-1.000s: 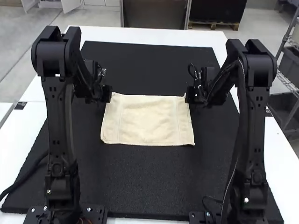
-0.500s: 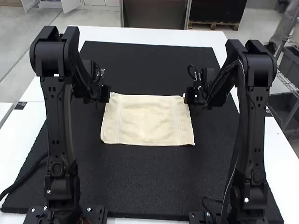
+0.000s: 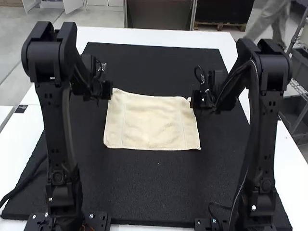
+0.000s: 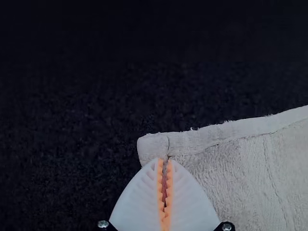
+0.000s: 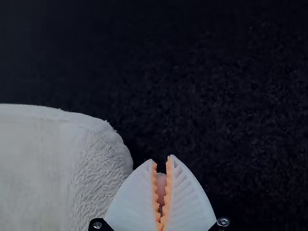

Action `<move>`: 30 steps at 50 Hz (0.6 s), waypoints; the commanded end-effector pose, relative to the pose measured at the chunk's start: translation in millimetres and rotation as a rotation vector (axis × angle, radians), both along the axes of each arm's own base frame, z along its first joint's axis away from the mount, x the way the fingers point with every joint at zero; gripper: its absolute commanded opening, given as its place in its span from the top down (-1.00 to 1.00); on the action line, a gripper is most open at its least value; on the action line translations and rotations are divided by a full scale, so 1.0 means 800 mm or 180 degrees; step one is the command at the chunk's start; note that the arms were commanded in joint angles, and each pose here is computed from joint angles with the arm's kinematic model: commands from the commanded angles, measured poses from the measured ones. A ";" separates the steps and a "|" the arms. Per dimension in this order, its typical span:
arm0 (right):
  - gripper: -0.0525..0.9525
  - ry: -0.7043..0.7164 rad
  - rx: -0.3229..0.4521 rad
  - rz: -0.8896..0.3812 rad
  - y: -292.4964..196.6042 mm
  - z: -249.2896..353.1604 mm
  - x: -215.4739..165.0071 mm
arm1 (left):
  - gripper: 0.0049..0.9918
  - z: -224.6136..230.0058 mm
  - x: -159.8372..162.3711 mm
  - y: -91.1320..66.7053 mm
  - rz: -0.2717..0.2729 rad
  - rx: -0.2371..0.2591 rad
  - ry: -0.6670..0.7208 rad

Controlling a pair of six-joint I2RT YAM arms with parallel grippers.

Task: Fold the towel.

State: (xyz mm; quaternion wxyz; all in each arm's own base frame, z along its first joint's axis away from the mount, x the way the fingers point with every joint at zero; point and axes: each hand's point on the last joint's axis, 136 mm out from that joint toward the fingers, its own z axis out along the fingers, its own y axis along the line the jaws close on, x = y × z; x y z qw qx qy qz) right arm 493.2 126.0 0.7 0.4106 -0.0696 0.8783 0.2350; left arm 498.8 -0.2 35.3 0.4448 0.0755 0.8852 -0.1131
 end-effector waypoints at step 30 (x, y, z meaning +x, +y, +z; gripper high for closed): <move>0.93 -0.0342 0.0222 0.0054 -0.005 0.089 -0.008 | 0.96 0.046 -0.040 -0.010 -0.0137 -0.0043 -0.0128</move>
